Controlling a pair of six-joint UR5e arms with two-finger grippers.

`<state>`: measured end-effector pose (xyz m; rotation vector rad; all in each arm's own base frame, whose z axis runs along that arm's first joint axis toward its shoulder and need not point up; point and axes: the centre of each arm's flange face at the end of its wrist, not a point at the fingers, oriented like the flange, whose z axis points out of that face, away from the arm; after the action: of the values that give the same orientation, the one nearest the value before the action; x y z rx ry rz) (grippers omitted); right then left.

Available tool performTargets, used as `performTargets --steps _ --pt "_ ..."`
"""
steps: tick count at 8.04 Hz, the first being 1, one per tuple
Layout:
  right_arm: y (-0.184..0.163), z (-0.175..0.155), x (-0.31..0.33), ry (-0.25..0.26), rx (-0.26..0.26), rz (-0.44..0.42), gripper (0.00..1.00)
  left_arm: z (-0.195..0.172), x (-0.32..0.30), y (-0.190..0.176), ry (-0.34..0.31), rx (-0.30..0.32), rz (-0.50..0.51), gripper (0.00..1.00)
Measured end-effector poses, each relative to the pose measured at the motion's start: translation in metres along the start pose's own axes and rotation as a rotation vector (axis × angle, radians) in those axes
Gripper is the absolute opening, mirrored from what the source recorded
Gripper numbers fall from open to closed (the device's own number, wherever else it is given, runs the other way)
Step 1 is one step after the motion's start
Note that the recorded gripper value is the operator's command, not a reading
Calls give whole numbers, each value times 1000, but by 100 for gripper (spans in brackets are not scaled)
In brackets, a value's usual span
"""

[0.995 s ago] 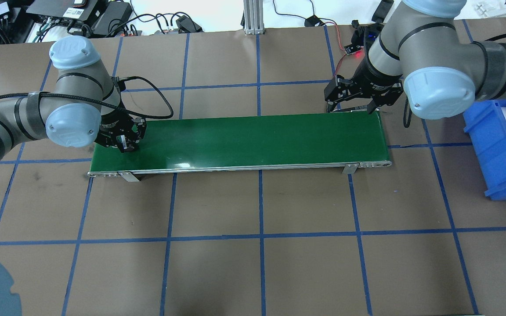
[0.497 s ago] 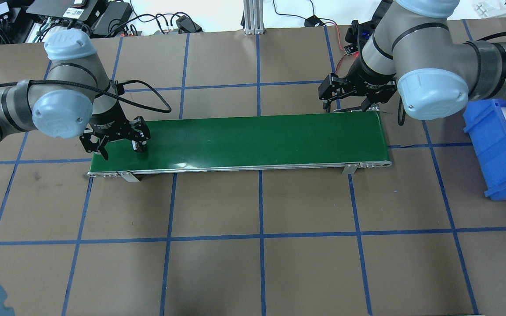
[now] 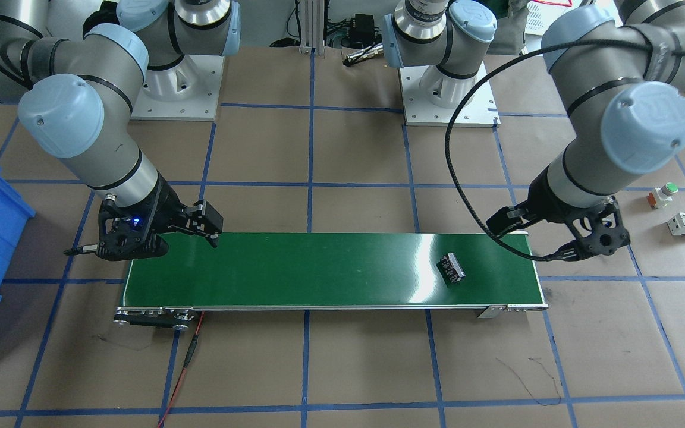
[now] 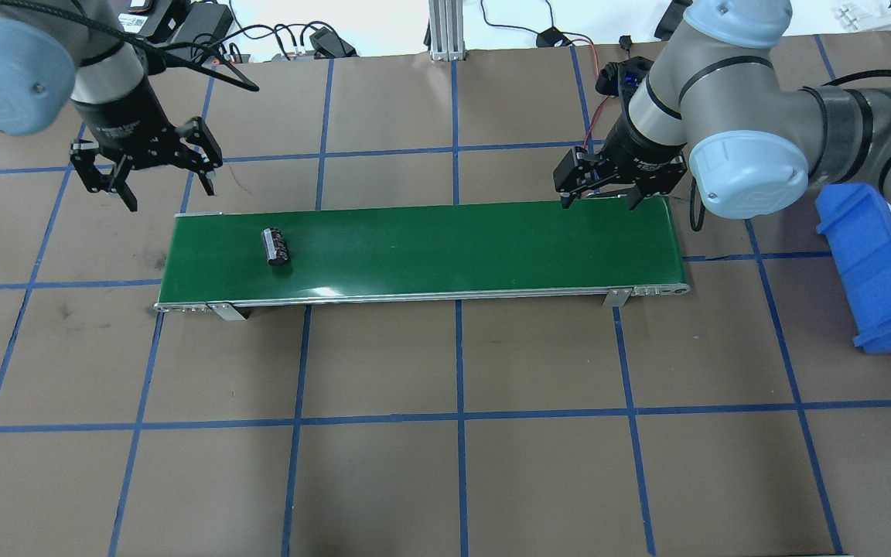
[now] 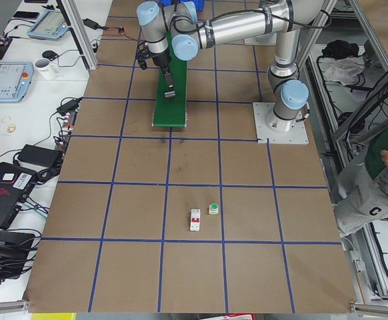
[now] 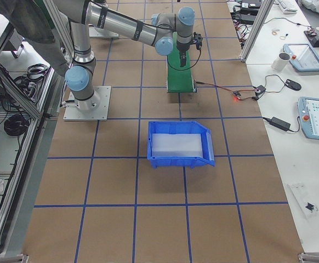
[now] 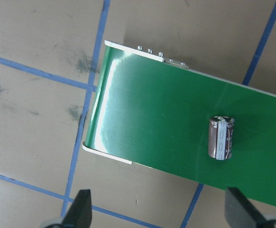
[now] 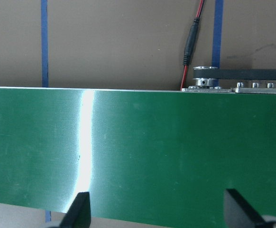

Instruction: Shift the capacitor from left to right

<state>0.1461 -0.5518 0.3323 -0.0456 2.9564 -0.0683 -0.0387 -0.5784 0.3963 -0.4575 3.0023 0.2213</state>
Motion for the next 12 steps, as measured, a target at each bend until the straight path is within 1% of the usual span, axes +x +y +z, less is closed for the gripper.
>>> performTargets --steps 1,2,3,4,5,7,9,10,11,12 --pt "-1 9 1 -11 -13 -5 98 -25 -9 -3 6 37 -13 100" --pt "-4 17 2 -15 -17 -16 98 -38 -17 -4 9 60 -25 100" --pt "-8 26 4 -16 -18 -33 98 -45 -23 -5 12 75 -32 100" --pt "-10 35 5 -17 -21 -44 93 -50 -32 -6 15 87 -45 100" --pt "-10 42 7 -16 -26 -48 88 -61 -47 -3 21 108 -70 100" --pt "-11 51 9 -8 -37 -49 89 -89 -70 15 35 162 -109 100" --pt "-12 58 11 -7 -46 -48 91 -97 -55 28 37 178 -79 100" --pt "-13 59 10 -13 -41 -49 95 -98 -35 35 34 182 -42 100" --pt "-15 59 10 -16 -31 -51 97 -99 -16 43 32 186 -3 100" --pt "-16 58 10 -16 -23 -54 97 -101 0 50 29 190 29 100"
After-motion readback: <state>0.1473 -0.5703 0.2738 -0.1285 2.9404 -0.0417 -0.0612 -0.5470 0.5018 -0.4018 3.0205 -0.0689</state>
